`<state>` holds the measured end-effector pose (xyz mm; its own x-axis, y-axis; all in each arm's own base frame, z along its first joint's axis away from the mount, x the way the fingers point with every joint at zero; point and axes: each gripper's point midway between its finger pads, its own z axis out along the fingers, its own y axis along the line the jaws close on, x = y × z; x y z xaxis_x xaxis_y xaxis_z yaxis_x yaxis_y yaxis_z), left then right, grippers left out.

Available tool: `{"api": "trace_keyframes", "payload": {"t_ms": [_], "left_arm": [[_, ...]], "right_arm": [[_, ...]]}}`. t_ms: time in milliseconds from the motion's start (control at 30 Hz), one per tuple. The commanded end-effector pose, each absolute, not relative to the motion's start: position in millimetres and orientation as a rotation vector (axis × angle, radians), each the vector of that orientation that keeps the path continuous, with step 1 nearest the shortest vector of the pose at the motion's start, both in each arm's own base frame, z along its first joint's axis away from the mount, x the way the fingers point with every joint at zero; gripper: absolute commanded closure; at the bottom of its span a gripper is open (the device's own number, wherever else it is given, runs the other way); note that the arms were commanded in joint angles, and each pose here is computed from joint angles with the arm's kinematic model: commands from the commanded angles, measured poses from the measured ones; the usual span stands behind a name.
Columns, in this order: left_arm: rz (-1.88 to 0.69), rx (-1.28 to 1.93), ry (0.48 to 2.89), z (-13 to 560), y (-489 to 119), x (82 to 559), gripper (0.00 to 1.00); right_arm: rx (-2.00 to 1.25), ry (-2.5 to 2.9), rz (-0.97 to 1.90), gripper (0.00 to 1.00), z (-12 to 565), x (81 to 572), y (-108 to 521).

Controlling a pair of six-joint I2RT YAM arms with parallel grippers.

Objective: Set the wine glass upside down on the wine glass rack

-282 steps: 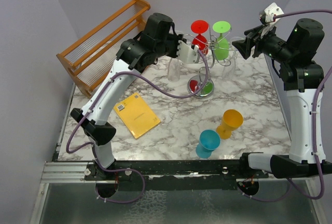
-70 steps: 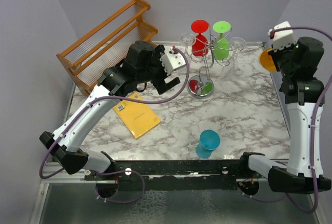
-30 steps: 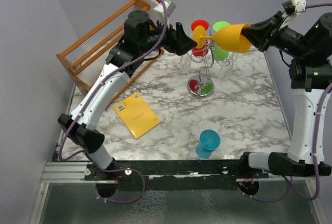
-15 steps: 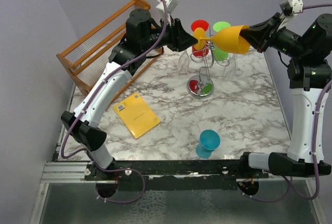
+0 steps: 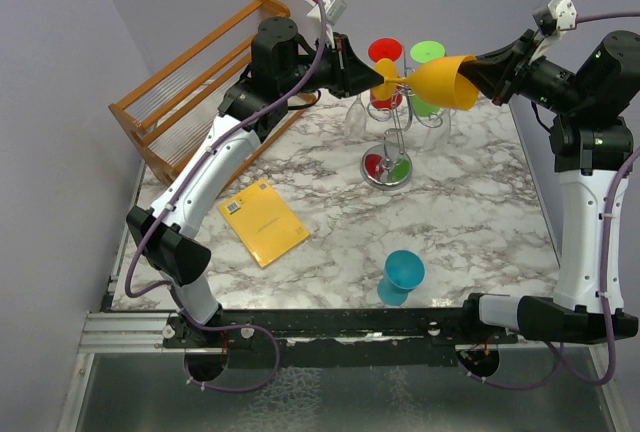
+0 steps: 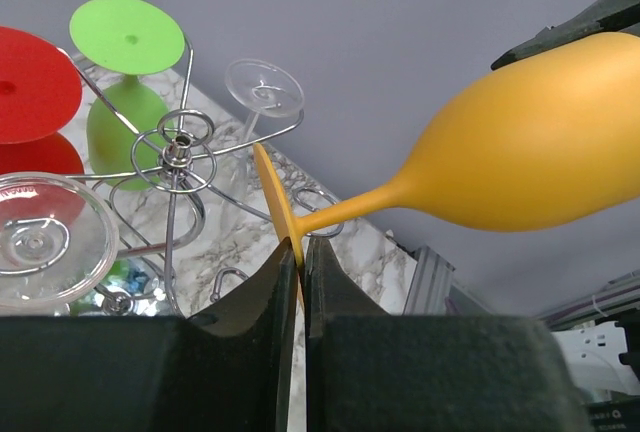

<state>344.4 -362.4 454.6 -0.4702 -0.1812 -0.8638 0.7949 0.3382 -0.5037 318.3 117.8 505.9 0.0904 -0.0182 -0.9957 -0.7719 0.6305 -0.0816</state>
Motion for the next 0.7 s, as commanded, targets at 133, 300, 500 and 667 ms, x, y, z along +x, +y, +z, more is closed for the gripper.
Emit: {"api": "trace_keyframes", "payload": {"t_ms": [133, 300, 500, 667], "left_arm": [[-1.32, 0.584, 1.619, 464, -359, 341, 1.0], [-1.27, 0.542, 1.602, 473, -339, 350, 1.0], [-1.151, 0.499, 1.555, 485, -307, 359, 1.0], [-1.042, 0.475, 1.534, 494, -279, 365, 1.0]], "right_arm": [[-0.782, 1.321, 0.635, 0.96, 515, 301, 124], [-0.787, 1.328, 0.621, 0.79, 511, 302, 122], [-0.791, 1.333, 0.599, 0.61, 510, 300, 121], [-0.789, 1.335, 0.556, 0.53, 511, 299, 117]]}}
